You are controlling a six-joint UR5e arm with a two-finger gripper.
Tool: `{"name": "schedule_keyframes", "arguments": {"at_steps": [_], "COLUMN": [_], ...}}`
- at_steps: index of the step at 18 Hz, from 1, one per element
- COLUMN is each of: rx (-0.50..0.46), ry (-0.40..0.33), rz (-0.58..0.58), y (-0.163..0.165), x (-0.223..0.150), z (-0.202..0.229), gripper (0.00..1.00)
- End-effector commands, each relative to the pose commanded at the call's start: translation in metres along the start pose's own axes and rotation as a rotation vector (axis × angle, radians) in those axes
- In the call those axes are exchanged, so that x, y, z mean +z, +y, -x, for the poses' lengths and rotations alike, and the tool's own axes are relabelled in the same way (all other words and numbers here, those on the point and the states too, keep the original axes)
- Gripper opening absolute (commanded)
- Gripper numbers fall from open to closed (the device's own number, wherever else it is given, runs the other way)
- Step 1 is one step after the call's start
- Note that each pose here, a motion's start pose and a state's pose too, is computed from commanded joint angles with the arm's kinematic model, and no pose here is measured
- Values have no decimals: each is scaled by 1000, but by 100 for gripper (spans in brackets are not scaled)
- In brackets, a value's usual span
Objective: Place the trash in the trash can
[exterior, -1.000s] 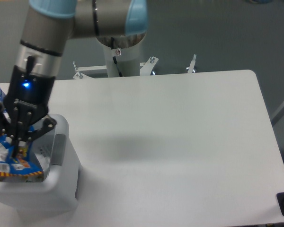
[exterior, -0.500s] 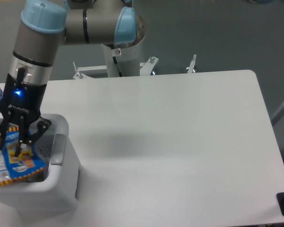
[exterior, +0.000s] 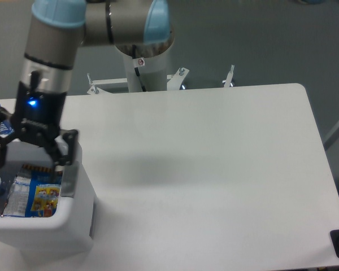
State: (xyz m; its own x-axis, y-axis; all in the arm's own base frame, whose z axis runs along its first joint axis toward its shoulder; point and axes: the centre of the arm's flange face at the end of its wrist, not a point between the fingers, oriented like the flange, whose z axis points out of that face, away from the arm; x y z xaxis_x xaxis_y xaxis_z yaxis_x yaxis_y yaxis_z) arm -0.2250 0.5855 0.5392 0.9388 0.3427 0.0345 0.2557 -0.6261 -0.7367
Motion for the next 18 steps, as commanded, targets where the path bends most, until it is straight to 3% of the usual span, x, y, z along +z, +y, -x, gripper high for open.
{"name": "schedule_keyframes", "arguments": {"at_steps": [3,7,10,15,18], "rx": [112,341,519,634,633], "ry": [-141,-199,-205,-188,-169], "rz": [26,136,302,427,458], "y": [2,12,25,40,44], "x": [-3,-16,-22,-53,-58], "z": [47,77,95,141,151], "gripper": [100,100,100,100,100]}}
